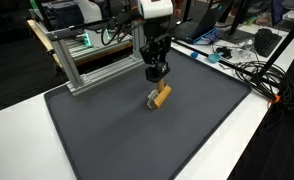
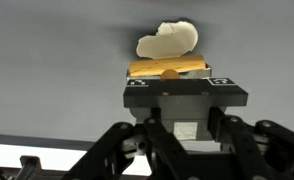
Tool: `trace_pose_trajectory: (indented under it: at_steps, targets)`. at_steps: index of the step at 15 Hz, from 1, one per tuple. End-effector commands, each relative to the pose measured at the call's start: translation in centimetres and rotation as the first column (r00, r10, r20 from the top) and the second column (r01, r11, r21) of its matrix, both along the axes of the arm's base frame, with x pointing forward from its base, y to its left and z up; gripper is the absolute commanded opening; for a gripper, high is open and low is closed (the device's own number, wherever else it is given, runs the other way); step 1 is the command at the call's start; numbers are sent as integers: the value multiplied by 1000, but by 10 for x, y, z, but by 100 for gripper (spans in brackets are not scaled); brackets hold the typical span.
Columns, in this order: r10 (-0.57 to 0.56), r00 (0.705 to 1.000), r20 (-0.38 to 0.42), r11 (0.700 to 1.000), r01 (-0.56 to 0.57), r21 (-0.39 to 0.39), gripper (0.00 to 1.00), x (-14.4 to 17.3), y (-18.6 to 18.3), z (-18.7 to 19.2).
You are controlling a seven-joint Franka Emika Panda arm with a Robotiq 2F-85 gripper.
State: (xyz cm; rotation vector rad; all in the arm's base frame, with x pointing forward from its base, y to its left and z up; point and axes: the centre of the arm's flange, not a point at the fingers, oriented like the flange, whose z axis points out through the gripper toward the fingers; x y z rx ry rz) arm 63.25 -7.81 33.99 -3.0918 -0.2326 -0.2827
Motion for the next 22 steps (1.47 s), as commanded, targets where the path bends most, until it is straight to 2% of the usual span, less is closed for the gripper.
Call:
trace_pose_trajectory:
  at_steps: [1, 8, 9, 10, 11, 16, 17, 22]
  targets:
    - [-15, 999, 28, 1000, 15, 9, 22, -15, -2, 21]
    - [-40, 999, -10, 999, 41, 16, 22, -15, 0, 2]
    - [-22, 1000, -14, 1000, 22, 4, 47, -10, -1, -2]
    - [-24, 1000, -18, 1000, 24, 5, 47, -10, -1, -4]
    - [-24, 1000, -14, 1000, 24, 3, 22, -10, 0, -5]
    - [-37, 999, -1, 999, 37, -4, 22, -6, 2, -5]
    - [-24, 999, -22, 1000, 24, 4, 47, -10, 1, -11]
    - [-25, 999, -21, 1000, 26, 4, 47, -9, 1, -12]
